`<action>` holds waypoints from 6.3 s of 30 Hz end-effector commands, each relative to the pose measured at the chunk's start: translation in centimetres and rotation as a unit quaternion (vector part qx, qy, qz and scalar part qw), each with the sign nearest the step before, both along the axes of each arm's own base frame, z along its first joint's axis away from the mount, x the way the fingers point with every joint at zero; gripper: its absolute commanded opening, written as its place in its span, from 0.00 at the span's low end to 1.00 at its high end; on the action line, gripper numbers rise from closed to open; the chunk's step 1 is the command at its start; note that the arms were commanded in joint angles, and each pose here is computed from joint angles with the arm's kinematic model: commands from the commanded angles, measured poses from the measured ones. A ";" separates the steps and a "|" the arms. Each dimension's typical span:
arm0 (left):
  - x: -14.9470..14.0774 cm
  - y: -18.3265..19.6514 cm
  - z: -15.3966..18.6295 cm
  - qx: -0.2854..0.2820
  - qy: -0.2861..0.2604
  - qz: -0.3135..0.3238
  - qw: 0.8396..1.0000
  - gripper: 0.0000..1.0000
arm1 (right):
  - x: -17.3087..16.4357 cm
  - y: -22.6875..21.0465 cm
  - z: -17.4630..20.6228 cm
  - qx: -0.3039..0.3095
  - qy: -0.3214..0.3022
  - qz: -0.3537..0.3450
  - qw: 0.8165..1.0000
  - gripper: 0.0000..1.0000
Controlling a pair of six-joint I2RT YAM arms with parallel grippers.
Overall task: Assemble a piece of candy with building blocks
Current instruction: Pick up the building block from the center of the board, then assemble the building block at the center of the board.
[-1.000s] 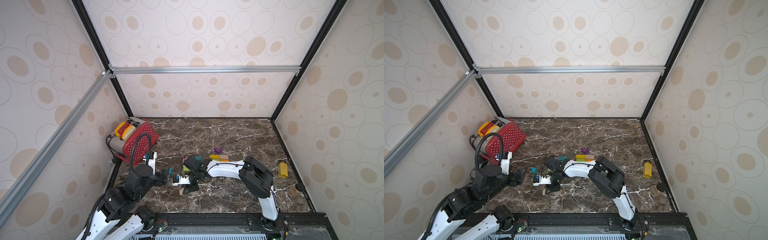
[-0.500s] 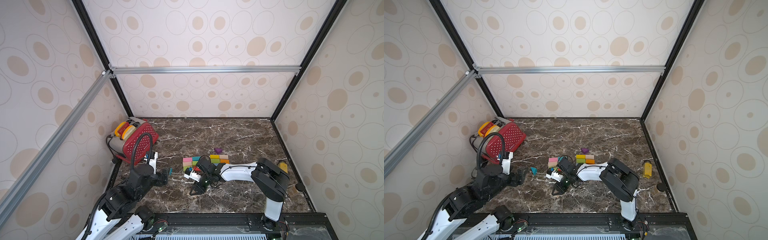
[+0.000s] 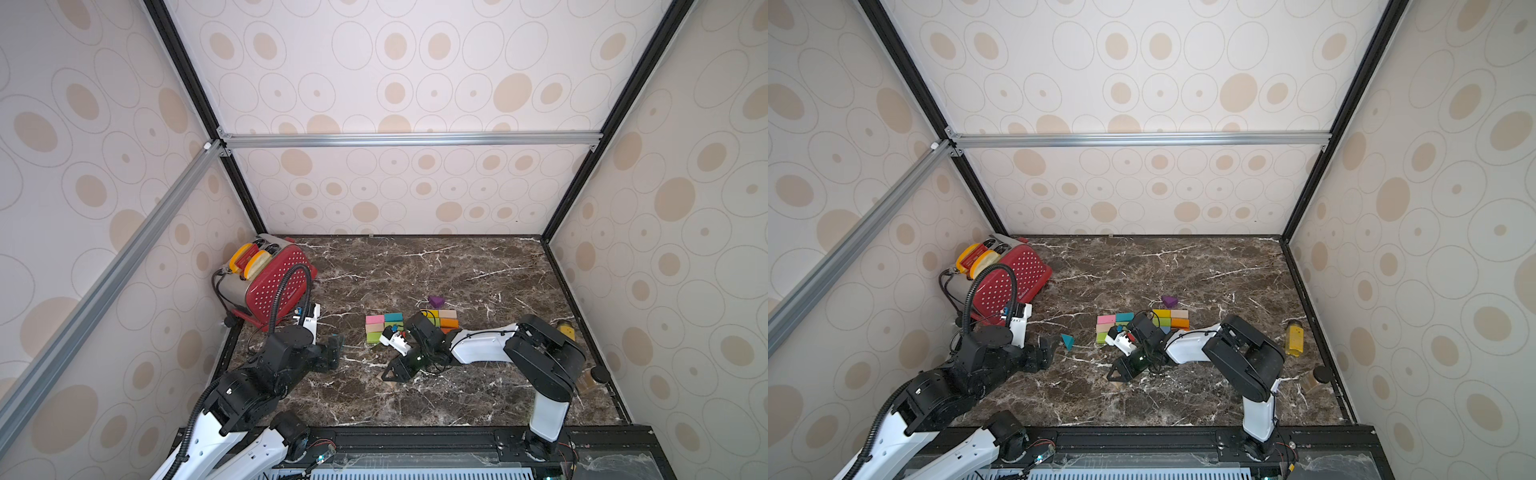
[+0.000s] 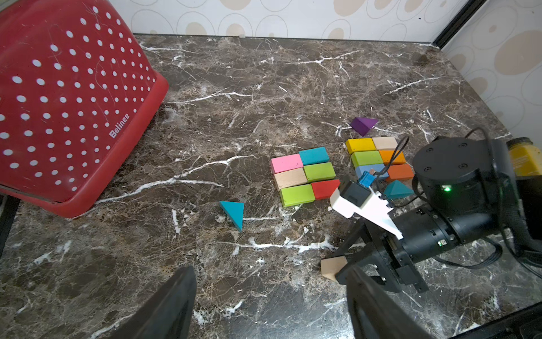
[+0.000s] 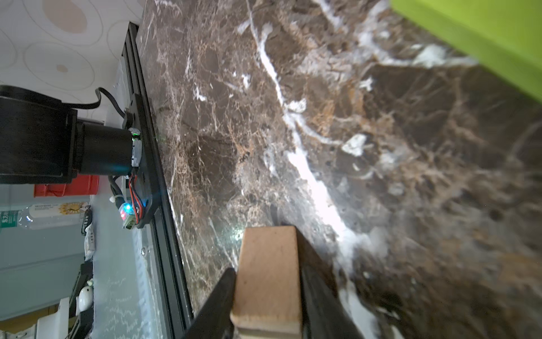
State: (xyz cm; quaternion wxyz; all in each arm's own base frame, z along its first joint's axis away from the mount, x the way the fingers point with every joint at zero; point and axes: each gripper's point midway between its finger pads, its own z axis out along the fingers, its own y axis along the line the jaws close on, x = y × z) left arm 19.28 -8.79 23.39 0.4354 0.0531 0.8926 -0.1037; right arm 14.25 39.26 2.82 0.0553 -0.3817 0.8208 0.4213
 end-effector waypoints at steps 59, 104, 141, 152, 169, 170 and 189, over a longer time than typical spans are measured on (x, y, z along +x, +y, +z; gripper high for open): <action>1.1 -16.0 0.3 0.081 -0.076 -0.416 0.902 0.97 | 5.5 -3.3 19.2 0.181 0.083 -0.201 0.959 0.32; 2.8 -18.1 -3.6 0.109 -0.021 -0.437 0.893 0.78 | 5.0 -3.3 18.8 0.178 0.091 -0.193 0.961 0.32; 3.3 -16.8 -3.5 0.095 0.019 -0.371 0.924 0.41 | 5.5 -4.3 18.4 0.157 0.062 -0.198 0.966 0.54; 3.4 -12.6 -8.0 0.063 0.094 -0.178 0.977 0.36 | 10.5 -11.0 15.1 0.093 0.017 -0.301 0.949 0.59; 5.5 -16.0 -17.2 0.087 0.192 -0.057 0.976 0.36 | 12.7 -16.7 12.2 0.052 -0.009 -0.347 0.937 0.57; 5.6 -16.2 -17.4 0.085 0.193 -0.056 0.976 0.36 | 12.7 -16.8 12.2 0.051 -0.010 -0.347 0.936 0.57; 5.1 -14.2 -20.0 0.077 0.239 0.056 0.966 0.41 | 12.8 -17.4 11.5 0.051 0.001 -0.353 0.934 0.56</action>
